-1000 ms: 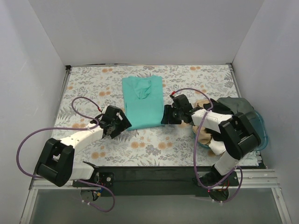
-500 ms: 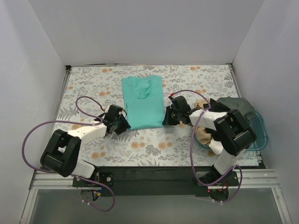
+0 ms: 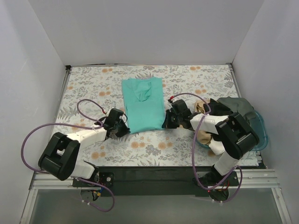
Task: Fold and stack the t-shirts
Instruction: Fold the tshirt
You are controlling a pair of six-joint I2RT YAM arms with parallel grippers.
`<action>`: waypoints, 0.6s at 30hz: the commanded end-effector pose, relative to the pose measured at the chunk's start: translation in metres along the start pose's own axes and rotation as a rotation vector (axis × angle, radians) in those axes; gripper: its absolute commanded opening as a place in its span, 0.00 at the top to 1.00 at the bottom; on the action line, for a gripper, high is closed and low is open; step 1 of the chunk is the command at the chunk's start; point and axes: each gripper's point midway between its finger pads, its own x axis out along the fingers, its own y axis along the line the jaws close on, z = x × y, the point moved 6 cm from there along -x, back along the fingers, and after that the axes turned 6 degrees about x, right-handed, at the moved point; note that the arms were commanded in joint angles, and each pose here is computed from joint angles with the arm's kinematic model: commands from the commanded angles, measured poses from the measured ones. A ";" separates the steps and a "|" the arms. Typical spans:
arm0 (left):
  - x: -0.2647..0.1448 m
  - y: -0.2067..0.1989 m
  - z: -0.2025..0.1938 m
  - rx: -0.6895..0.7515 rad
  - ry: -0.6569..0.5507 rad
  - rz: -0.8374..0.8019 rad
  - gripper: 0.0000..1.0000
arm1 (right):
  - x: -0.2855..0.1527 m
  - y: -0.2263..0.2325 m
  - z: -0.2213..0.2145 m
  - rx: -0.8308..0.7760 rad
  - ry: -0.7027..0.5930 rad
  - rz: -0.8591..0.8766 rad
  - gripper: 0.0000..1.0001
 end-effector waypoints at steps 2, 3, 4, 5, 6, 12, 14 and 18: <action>-0.024 0.013 -0.031 0.024 0.056 0.000 1.00 | -0.019 0.001 -0.037 -0.054 0.068 -0.004 0.99; -0.027 0.021 -0.039 0.026 0.064 0.011 1.00 | -0.023 -0.005 -0.051 -0.052 0.081 -0.021 0.99; -0.032 0.023 -0.043 0.023 0.068 0.010 1.00 | -0.032 0.004 -0.055 -0.069 0.062 0.006 0.99; -0.038 0.028 -0.054 0.020 0.097 0.022 1.00 | -0.037 0.004 -0.062 -0.071 0.064 0.005 0.99; -0.048 0.031 -0.058 0.013 0.085 -0.007 1.00 | -0.042 0.004 -0.068 -0.059 0.058 0.000 0.99; -0.103 0.022 -0.078 0.010 0.122 -0.252 1.00 | -0.075 0.007 -0.118 -0.078 0.081 0.020 0.99; -0.118 0.014 -0.079 0.012 0.131 -0.336 1.00 | -0.084 0.015 -0.125 -0.089 0.074 0.067 0.99; -0.140 0.005 -0.063 -0.002 0.039 -0.387 1.00 | -0.099 0.030 -0.110 -0.110 -0.022 0.100 0.99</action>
